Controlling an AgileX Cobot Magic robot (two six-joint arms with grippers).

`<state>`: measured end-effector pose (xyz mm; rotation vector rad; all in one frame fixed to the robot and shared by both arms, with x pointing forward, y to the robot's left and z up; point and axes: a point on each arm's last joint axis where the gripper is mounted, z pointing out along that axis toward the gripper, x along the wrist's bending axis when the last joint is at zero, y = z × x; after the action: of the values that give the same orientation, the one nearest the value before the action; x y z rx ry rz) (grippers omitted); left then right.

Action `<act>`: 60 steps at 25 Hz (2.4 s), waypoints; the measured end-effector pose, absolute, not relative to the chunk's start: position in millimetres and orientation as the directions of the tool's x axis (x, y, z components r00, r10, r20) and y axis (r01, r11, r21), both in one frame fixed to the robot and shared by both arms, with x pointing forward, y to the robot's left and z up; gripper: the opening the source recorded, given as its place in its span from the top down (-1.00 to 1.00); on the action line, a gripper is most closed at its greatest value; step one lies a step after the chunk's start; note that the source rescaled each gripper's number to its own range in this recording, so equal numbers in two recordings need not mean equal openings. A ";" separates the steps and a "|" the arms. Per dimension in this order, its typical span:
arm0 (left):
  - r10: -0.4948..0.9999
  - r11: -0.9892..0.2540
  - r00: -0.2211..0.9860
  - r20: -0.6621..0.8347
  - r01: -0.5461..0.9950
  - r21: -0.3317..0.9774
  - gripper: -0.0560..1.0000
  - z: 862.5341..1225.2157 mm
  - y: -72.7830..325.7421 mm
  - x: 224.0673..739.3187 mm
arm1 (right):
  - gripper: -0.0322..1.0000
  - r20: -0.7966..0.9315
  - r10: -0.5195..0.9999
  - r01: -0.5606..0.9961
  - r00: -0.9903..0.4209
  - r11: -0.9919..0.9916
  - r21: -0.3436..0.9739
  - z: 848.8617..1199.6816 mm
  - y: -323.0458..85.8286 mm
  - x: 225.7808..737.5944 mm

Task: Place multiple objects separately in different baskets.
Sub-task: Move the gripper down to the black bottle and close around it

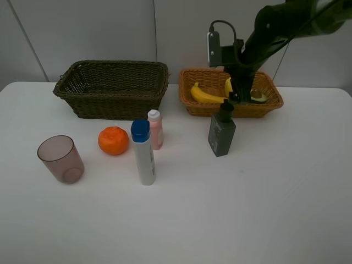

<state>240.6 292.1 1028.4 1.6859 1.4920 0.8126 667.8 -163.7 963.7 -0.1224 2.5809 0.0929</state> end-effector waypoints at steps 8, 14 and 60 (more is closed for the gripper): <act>0.992 -0.060 0.127 -0.010 0.530 0.846 -1.00 1028.4 292.1 240.6 | -0.97 -0.537 -0.068 -0.108 -0.841 0.993 0.043 966.3 -163.8 667.7; 0.992 -0.060 0.127 -0.010 0.530 0.846 -1.00 1028.4 292.1 240.6 | -0.97 -0.537 -0.067 -0.107 -0.841 0.993 0.043 966.3 -163.8 667.7; 0.992 -0.060 0.127 -0.010 0.530 0.846 -1.00 1028.4 292.1 240.6 | -0.97 -0.092 0.908 0.838 -0.408 0.413 0.356 1024.3 -119.3 593.5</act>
<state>240.6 292.1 1028.4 1.6859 1.4920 0.8126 593.5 -119.3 1024.3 1.5239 2.4006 0.3698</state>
